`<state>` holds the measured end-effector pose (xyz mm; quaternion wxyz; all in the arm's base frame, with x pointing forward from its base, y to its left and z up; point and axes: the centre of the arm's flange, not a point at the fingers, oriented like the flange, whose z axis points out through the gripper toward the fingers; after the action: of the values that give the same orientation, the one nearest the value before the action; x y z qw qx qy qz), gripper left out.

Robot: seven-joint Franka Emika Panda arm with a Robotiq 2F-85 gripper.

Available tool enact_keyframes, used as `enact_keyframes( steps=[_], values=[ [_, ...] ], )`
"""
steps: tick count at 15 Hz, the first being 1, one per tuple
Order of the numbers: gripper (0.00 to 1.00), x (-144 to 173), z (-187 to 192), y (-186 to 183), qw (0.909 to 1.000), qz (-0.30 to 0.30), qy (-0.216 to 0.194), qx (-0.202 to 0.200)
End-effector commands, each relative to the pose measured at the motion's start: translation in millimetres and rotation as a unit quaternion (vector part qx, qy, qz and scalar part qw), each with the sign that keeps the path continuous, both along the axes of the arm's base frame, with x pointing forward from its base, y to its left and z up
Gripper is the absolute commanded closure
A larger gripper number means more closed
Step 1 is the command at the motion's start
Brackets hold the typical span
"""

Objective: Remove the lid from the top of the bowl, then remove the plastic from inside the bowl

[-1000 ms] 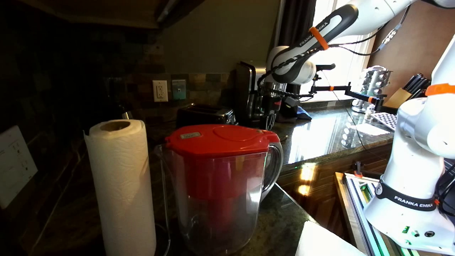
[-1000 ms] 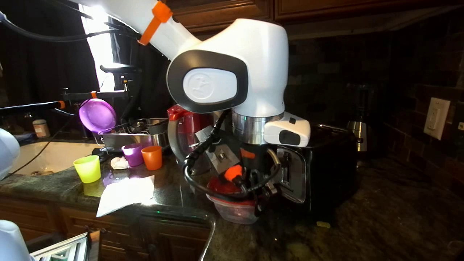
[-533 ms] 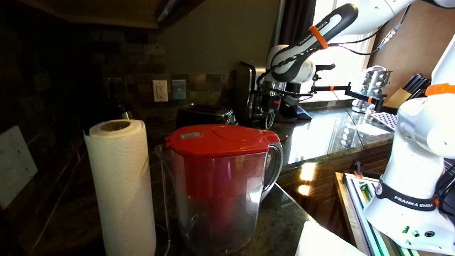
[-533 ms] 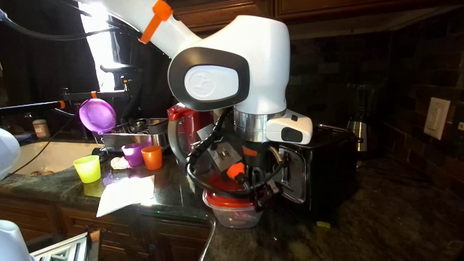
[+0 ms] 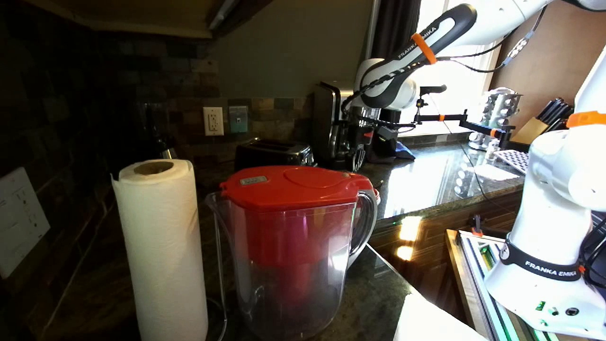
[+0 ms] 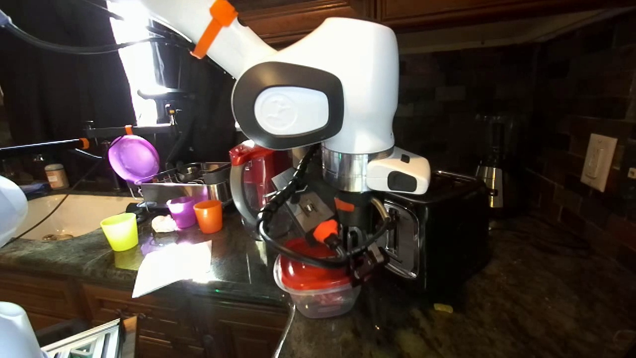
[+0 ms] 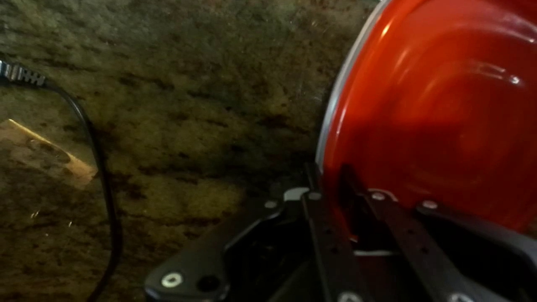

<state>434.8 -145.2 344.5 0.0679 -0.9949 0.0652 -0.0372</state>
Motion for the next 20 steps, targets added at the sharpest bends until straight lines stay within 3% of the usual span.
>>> enact_keyframes(
  steps=[1,10,20],
  values=[
    [0.97,0,-2,1,1.0,0.0,-0.005,0.008],
    [0.98,-2,8,11,0.9994,0.01,-0.012,0.03],
    [0.98,-14,49,36,0.9991,0.038,-0.013,0.013]
  ],
)
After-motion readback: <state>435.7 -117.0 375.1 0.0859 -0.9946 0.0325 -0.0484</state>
